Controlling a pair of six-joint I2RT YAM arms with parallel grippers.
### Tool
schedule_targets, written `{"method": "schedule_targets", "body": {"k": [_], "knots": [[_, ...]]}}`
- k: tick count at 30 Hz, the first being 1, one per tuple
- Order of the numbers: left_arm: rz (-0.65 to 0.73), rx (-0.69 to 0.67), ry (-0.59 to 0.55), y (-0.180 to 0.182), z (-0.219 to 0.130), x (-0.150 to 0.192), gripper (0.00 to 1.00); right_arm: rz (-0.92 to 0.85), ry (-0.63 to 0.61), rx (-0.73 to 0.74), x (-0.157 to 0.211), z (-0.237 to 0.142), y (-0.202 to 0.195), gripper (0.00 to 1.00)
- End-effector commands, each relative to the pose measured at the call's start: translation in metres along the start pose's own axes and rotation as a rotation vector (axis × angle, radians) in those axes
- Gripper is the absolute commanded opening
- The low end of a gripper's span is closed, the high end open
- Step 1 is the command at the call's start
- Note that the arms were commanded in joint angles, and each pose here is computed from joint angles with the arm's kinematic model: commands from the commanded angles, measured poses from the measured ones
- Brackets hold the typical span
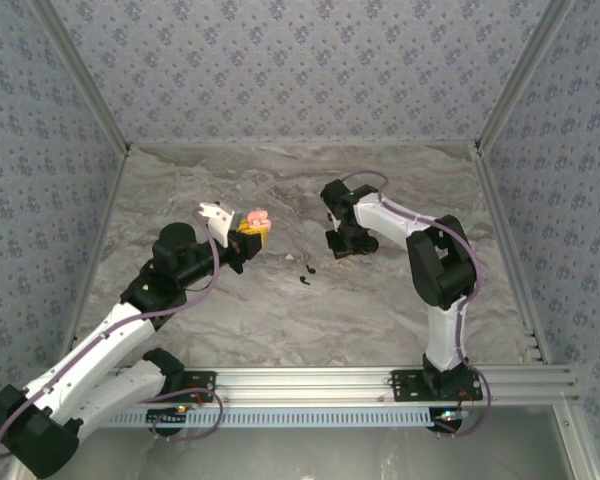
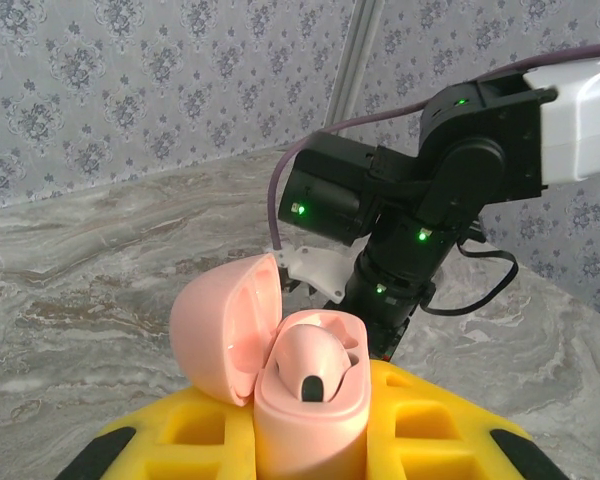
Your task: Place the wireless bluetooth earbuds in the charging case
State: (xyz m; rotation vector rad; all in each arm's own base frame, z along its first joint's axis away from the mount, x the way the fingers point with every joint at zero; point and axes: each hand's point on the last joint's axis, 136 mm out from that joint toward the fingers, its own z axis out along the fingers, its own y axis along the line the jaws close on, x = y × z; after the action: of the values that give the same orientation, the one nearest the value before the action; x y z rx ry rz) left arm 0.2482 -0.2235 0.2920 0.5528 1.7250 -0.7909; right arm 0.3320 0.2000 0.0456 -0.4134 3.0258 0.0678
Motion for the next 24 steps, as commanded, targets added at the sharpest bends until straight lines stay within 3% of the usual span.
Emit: {"method": "schedule_targets", "body": {"k": [1, 8, 24], "knots": [[0.002, 0.023, -0.04, -0.005, -0.004, -0.008, 0.07, -0.038, -0.022, -0.019, 0.0, -0.018, 0.006, 0.24], [0.002, 0.023, -0.039, -0.005, -0.004, -0.009, 0.07, -0.121, -0.003, -0.067, -0.001, -0.008, 0.017, 0.39], [0.001, 0.014, -0.036, -0.004, -0.006, -0.007, 0.07, -0.219, 0.022, 0.014, -0.004, 0.019, 0.019, 0.44]]}}
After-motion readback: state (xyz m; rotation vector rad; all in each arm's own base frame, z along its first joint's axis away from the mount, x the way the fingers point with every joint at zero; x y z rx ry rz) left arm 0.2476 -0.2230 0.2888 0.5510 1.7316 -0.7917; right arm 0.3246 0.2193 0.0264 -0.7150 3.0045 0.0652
